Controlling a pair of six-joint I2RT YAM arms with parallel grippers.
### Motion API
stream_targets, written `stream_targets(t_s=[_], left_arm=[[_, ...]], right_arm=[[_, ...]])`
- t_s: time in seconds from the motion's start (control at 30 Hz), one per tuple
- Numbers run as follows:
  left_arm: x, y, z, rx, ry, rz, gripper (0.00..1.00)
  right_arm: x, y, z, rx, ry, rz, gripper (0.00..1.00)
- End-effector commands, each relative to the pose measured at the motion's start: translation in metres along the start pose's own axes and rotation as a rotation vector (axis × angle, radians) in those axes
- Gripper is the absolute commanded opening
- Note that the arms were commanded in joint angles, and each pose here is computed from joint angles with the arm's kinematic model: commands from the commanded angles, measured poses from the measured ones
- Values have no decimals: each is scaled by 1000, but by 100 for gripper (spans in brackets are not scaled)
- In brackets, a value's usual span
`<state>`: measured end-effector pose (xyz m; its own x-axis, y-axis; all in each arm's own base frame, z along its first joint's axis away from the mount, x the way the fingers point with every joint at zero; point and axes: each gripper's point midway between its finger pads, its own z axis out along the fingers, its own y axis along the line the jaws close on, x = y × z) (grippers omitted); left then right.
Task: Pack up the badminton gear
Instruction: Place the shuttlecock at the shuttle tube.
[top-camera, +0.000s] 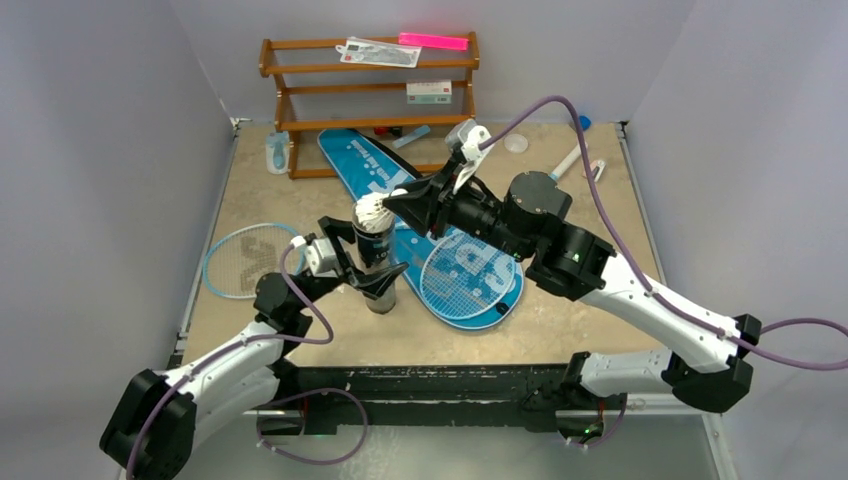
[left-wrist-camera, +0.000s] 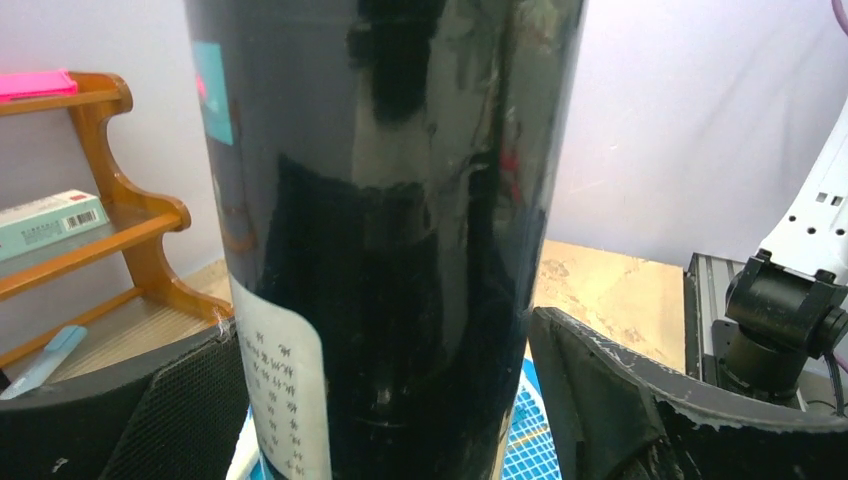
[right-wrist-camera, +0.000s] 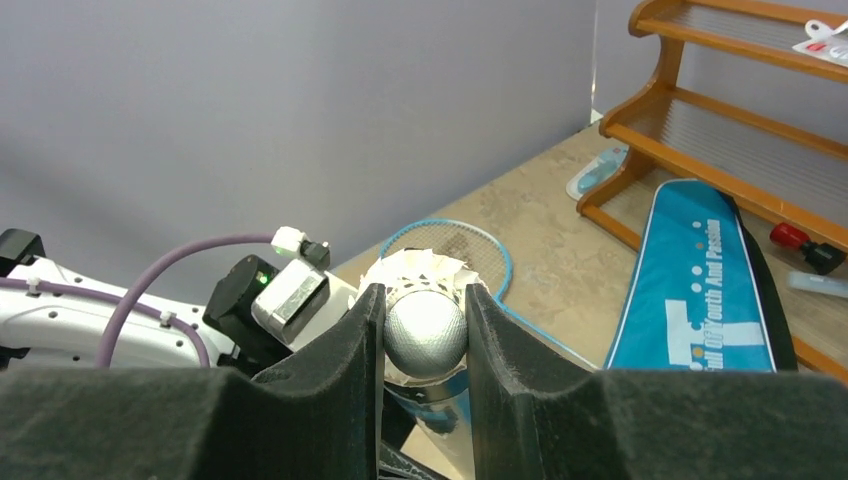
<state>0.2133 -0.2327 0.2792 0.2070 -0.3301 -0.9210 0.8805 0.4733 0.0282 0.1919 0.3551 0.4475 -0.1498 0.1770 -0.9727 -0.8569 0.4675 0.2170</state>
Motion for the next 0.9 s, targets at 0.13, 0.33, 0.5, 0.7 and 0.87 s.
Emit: stream_targets(t_s=[0.13,0.33,0.5,0.7,0.87], left_arm=[[-2,3,3,-17,38,17,100],[-6,14,2,-92,72,-15,100],[-12,17,-1,-121,102,0,100],[-20,14,-2,-119,133,-2,100],[-28,17,-3,-147,142,-3,100]], right_arm=[[-2,8,-2,-32,95,-28,13],[0,9,-3,-36,134,-39,13],[2,8,-1,-28,161,-49,13],[7,5,1,-19,188,-63,13],[8,6,1,-22,209,-73,13]])
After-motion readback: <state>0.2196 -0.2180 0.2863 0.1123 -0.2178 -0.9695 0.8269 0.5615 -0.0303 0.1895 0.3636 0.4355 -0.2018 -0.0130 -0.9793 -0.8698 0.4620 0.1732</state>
